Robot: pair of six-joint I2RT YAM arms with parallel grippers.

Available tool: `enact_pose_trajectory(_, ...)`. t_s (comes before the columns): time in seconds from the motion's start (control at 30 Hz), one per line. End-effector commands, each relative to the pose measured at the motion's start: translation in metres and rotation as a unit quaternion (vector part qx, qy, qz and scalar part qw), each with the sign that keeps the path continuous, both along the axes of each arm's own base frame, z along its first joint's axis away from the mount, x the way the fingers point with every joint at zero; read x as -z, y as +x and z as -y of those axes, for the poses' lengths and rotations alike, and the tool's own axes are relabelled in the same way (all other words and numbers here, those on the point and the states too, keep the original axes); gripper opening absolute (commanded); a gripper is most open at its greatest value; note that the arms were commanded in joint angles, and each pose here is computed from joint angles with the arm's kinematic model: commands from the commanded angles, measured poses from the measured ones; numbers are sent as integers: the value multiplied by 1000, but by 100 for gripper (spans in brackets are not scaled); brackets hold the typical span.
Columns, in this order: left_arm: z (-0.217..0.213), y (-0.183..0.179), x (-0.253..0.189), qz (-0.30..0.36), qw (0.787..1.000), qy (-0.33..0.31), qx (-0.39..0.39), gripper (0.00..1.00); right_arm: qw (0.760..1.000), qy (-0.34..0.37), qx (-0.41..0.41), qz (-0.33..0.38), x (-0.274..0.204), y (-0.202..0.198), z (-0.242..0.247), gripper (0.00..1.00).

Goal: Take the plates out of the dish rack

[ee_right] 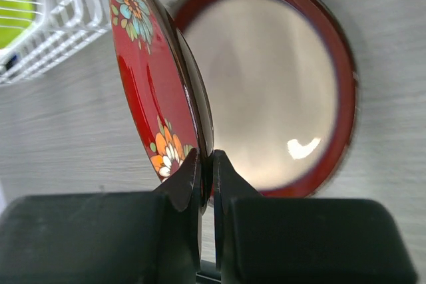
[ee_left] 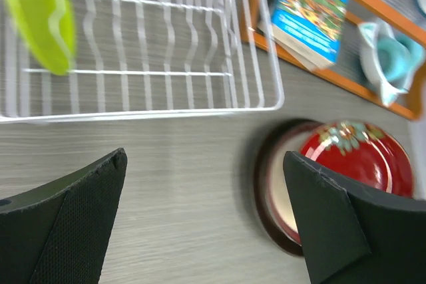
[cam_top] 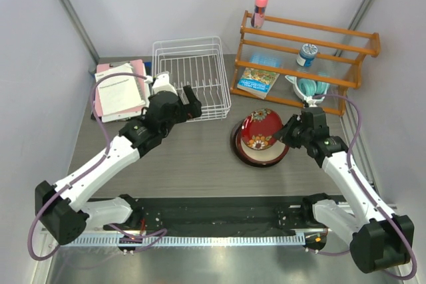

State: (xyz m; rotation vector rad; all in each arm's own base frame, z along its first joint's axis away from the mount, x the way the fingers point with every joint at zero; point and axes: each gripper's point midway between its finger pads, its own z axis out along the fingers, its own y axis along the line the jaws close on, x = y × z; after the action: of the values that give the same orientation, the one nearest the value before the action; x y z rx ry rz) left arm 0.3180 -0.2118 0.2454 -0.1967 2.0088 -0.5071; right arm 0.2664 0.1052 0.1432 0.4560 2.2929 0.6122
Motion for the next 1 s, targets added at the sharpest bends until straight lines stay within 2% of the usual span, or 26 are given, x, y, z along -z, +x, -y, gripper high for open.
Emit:
enact_pose_trajectory(0.0, -44, 3, -26, 38, 994, 62, -77, 99, 999, -27, 21, 1, 1, -2, 16, 1)
enact_pose_trajectory(0.2, -75, 3, -28, 51, 984, 97, -141, 99, 998, -40, 27, -29, 21, -9, 23, 1)
enact_pose_trajectory(0.57, -85, 21, -11, 23, 974, 147, -168, 99, 998, -29, -3, -59, 37, -9, 14, 2)
enact_pose_trajectory(0.63, -84, 22, -10, 22, 975, 146, -165, 99, 997, -33, -8, -66, 41, -9, 14, 10)
enact_pose_trajectory(0.67, -85, 22, -10, 23, 975, 145, -167, 99, 997, -35, -8, -68, 42, -9, 14, 18)
enact_pose_trajectory(0.73, -85, 23, -10, 23, 975, 144, -166, 99, 996, -40, -12, -76, 48, -10, 15, 25)
enact_pose_trajectory(0.87, -89, 26, -11, 22, 975, 144, -167, 99, 995, -57, 6, -79, 53, -11, 24, 26)
enact_pose_trajectory(0.9, -90, 26, -12, 21, 975, 144, -168, 99, 995, -58, 5, -78, 53, -11, 24, 32)
enact_pose_trajectory(0.97, -94, 28, -9, 18, 974, 147, -172, 100, 994, -67, 3, -81, 51, -11, 26, 34)
